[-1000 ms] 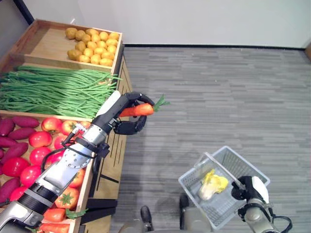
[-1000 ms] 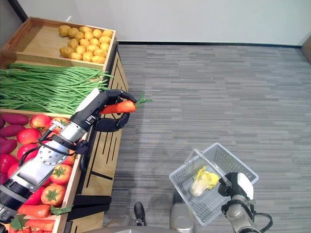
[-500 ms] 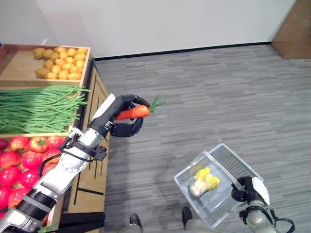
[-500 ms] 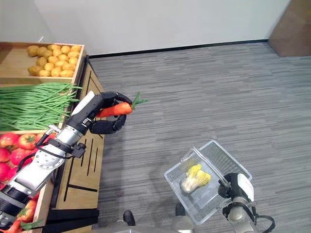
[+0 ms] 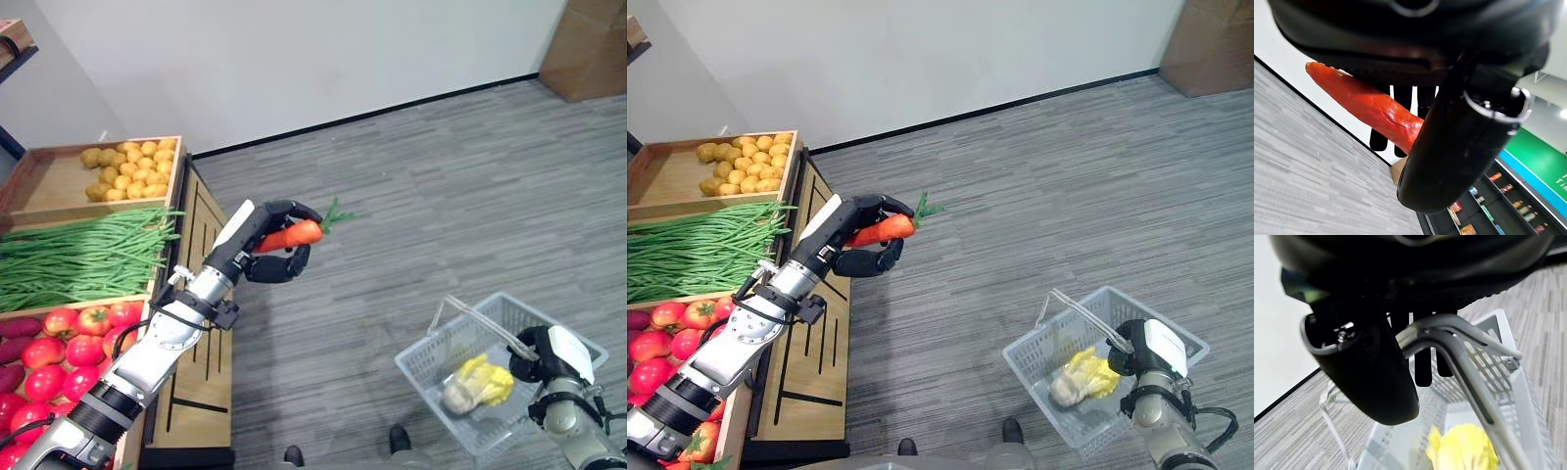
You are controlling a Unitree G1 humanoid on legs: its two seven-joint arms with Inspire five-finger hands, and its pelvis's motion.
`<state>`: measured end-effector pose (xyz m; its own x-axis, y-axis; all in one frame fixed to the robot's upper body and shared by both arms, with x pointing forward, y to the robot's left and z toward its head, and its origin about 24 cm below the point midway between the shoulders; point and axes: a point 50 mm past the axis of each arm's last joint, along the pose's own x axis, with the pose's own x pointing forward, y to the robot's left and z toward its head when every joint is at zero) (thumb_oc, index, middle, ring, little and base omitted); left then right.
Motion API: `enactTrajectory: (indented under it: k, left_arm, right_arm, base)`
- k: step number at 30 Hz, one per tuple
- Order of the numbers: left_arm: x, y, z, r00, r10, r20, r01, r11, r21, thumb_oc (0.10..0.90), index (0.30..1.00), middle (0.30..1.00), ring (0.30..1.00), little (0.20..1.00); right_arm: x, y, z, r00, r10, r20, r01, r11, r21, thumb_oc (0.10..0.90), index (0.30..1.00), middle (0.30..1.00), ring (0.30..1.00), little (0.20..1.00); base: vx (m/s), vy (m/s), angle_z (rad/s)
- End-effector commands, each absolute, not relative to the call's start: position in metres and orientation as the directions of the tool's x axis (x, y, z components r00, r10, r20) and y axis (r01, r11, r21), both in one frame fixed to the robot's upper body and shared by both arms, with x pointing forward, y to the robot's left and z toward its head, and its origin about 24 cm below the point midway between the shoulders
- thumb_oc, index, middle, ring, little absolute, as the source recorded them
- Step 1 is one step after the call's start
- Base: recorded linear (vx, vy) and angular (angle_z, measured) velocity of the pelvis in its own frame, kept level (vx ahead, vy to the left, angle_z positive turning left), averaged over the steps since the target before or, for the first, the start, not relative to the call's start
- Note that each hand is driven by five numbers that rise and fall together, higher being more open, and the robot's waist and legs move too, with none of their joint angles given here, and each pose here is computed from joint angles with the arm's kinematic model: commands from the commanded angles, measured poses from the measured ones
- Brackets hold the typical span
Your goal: Get the vegetables into the basket
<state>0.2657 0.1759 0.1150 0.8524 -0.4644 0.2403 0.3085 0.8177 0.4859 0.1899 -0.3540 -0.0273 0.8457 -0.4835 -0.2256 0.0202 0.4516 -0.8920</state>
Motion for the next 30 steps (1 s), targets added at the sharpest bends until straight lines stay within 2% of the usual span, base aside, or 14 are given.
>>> enactTrajectory:
  k: [1,5,11,12,15,16,20,30]
  left_arm:
    - [0.276,0.172,0.159,0.773,-0.484,0.41,0.259,0.831,0.491,0.4,0.3,0.3,0.3,0.3]
    - [0.277,0.162,0.154,0.766,-0.509,0.393,0.289,0.818,0.497,0.4,0.3,0.3,0.3,0.3]
    - [0.276,0.145,0.15,0.735,-0.569,0.369,0.34,0.78,0.525,0.4,0.3,0.3,0.3,0.3]
    - [0.275,0.132,0.15,0.697,-0.629,0.344,0.377,0.73,0.57,0.4,0.3,0.3,0.3,0.3]
    - [0.275,0.128,0.149,0.685,-0.646,0.336,0.385,0.713,0.586,0.4,0.3,0.3,0.3,0.3]
    - [0.274,0.118,0.147,0.646,-0.705,0.293,0.422,0.649,0.633,0.4,0.3,0.3,0.3,0.3]
    - [0.272,0.108,0.142,0.595,-0.771,0.227,0.464,0.559,0.687,0.4,0.3,0.3,0.3,0.3]
    - [0.279,0.103,0.113,0.623,-0.775,0.102,0.496,0.493,0.715,0.4,0.3,0.3,0.3,0.3]
  right_arm:
    - [0.259,-0.316,0.029,0.944,-0.323,0.075,0.248,0.537,-0.807,0.4,0.3,0.3,0.3,0.3]
    - [0.275,-0.299,0.038,0.952,-0.286,0.112,0.267,0.587,-0.765,0.4,0.3,0.3,0.3,0.3]
    - [0.288,-0.287,0.052,0.957,-0.235,0.167,0.277,0.587,-0.761,0.4,0.3,0.3,0.3,0.3]
    - [0.298,-0.274,0.066,0.957,-0.182,0.224,0.289,0.604,-0.743,0.4,0.3,0.3,0.3,0.3]
    - [0.301,-0.27,0.07,0.957,-0.166,0.238,0.289,0.607,-0.74,0.4,0.3,0.3,0.3,0.3]
    - [0.307,-0.26,0.076,0.957,-0.128,0.259,0.281,0.616,-0.736,0.4,0.3,0.3,0.3,0.3]
    - [0.317,-0.241,0.091,0.949,-0.062,0.31,0.275,0.645,-0.713,0.4,0.3,0.3,0.3,0.3]
    - [0.324,-0.2,0.118,0.904,0.046,0.425,0.249,0.751,-0.612,0.4,0.3,0.3,0.3,0.3]
  base:
    - [0.02,0.097,-0.33]
    - [0.03,0.083,-0.26]
    - [0.0,0.009,-0.01]
    - [0.0,0.0,0.0]
    - [0.0,0.0,0.01]
    - [0.0,0.0,0.0]
    - [0.0,-0.003,0.01]
    - [0.0,0.0,0.0]
